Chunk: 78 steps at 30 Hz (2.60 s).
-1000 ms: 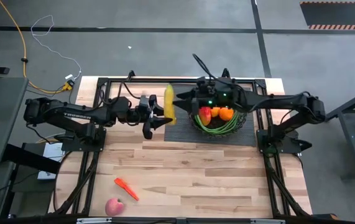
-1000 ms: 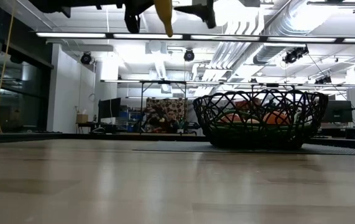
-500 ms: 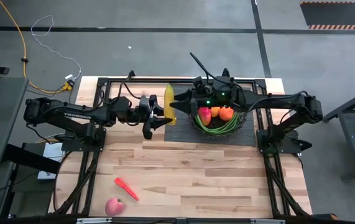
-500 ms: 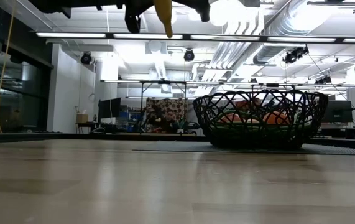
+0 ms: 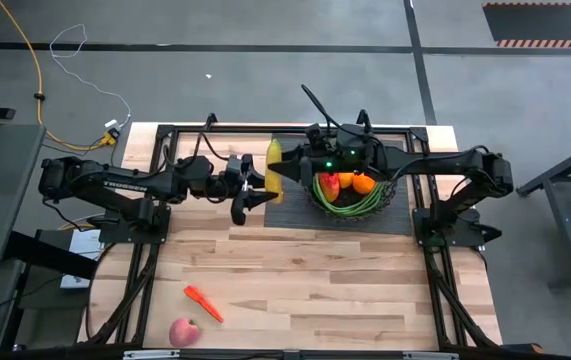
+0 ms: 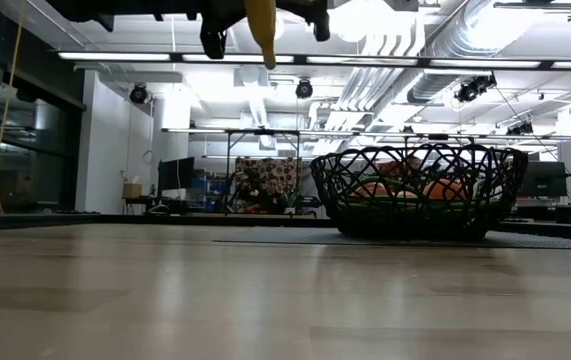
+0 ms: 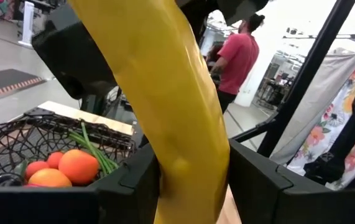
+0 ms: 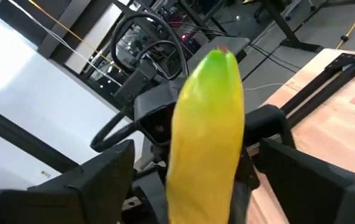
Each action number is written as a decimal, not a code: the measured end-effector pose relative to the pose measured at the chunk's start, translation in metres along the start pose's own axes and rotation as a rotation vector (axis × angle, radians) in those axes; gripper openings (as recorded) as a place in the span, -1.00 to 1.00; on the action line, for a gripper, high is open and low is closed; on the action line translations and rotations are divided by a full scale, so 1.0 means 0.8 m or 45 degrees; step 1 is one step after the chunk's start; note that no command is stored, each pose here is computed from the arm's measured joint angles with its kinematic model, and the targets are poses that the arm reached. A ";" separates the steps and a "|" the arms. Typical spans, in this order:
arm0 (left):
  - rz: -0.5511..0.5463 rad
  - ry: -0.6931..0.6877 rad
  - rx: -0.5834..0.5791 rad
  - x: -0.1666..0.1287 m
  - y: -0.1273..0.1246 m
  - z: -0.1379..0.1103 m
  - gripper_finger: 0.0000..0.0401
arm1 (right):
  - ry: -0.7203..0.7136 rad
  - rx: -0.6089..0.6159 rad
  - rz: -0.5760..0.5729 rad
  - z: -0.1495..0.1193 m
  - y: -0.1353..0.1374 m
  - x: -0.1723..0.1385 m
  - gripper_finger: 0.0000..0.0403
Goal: Build produce basket
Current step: Put the banana into the wire basket
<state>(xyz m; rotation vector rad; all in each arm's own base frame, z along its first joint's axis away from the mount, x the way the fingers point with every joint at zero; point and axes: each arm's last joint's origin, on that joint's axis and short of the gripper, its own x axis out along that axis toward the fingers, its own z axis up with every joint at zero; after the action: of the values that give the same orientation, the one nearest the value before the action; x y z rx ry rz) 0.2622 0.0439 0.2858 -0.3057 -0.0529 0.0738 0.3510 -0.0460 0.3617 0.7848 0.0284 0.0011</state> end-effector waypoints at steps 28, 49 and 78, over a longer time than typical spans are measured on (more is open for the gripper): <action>0.013 0.015 0.001 0.000 0.001 -0.001 -0.19 | 0.018 0.029 0.009 -0.001 0.000 0.000 -0.40; 0.081 0.083 -0.115 -0.060 0.006 0.034 0.57 | 0.185 -0.140 -0.105 0.019 -0.012 -0.039 -0.44; 0.291 -0.141 0.010 -0.122 0.000 0.073 0.56 | 1.059 -0.433 -0.963 -0.039 -0.075 -0.107 -0.43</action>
<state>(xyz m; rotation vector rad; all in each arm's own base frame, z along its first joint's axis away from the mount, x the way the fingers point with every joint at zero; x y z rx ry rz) 0.1611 0.0533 0.3373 -0.2987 -0.1278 0.3176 0.2637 -0.0673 0.2995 0.3506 1.0848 -0.3763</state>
